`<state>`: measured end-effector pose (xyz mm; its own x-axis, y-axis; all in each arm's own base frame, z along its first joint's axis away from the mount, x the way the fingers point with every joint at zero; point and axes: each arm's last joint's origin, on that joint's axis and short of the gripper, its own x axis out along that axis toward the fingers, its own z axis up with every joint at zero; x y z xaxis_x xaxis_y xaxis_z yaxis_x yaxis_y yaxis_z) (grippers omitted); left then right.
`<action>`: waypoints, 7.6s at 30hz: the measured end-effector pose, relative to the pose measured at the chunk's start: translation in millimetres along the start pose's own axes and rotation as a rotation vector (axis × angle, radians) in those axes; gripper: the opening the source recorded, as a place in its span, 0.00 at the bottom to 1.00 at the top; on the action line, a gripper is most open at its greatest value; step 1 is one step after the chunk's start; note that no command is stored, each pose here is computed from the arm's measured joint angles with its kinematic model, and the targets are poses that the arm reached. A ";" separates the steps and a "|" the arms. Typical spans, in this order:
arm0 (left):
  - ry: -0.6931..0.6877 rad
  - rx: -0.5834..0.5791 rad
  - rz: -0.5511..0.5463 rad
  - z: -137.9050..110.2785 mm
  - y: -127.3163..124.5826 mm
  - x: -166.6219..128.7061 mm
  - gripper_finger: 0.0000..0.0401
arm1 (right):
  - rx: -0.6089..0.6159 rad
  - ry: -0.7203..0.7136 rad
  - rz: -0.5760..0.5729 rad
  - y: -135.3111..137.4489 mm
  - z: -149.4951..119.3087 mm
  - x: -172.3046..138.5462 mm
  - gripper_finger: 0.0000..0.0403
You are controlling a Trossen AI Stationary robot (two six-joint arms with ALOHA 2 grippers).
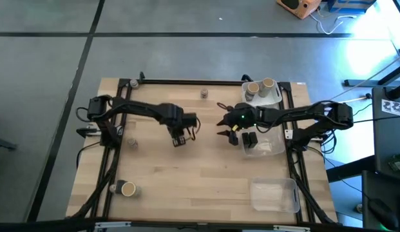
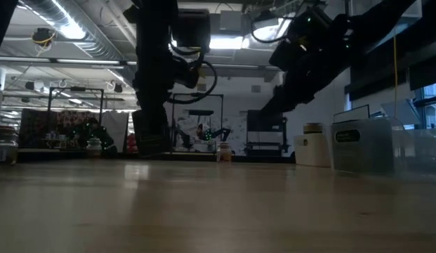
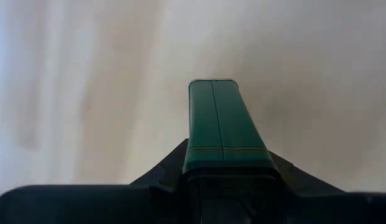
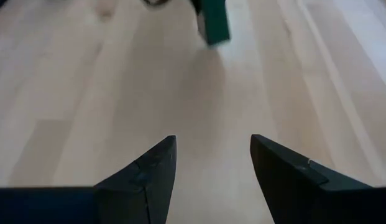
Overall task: Sort spices by type
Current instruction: Put the top black seasoning container into the top transparent bin, then put the top left transparent seasoning bottle into the bottom transparent bin
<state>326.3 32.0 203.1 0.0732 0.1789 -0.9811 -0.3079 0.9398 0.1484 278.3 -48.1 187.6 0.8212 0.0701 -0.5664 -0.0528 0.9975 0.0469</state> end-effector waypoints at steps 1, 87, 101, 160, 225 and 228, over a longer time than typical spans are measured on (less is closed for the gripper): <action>-0.004 0.002 -0.020 0.4 -7.1 1.7 0.28 | -0.010 -0.009 0.009 3.1 1.2 0.7 0.51; -0.648 -0.128 -0.097 -117.3 -105.2 36.9 0.44 | -0.092 0.240 0.092 76.6 65.0 121.8 0.80; -0.665 -0.119 -0.095 -116.1 -105.8 35.9 0.44 | -0.085 0.236 0.098 80.8 59.3 131.6 0.39; -0.714 -0.158 -0.058 -103.3 -94.8 36.0 0.44 | 0.672 0.543 -0.652 89.4 -11.7 -138.8 0.31; -0.808 -0.207 -0.090 -88.1 -88.4 30.6 0.44 | 0.128 0.088 -0.397 99.9 37.5 -96.1 0.67; -0.852 -0.149 -0.051 -81.8 -84.4 28.3 0.44 | -0.058 0.037 -0.392 103.2 47.3 -81.4 0.67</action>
<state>276.7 -66.1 152.7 0.7577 0.3503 -0.5505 -0.4013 0.9155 0.0303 232.9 48.7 277.4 0.7647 -0.3172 -0.5609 0.2279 0.9473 -0.2251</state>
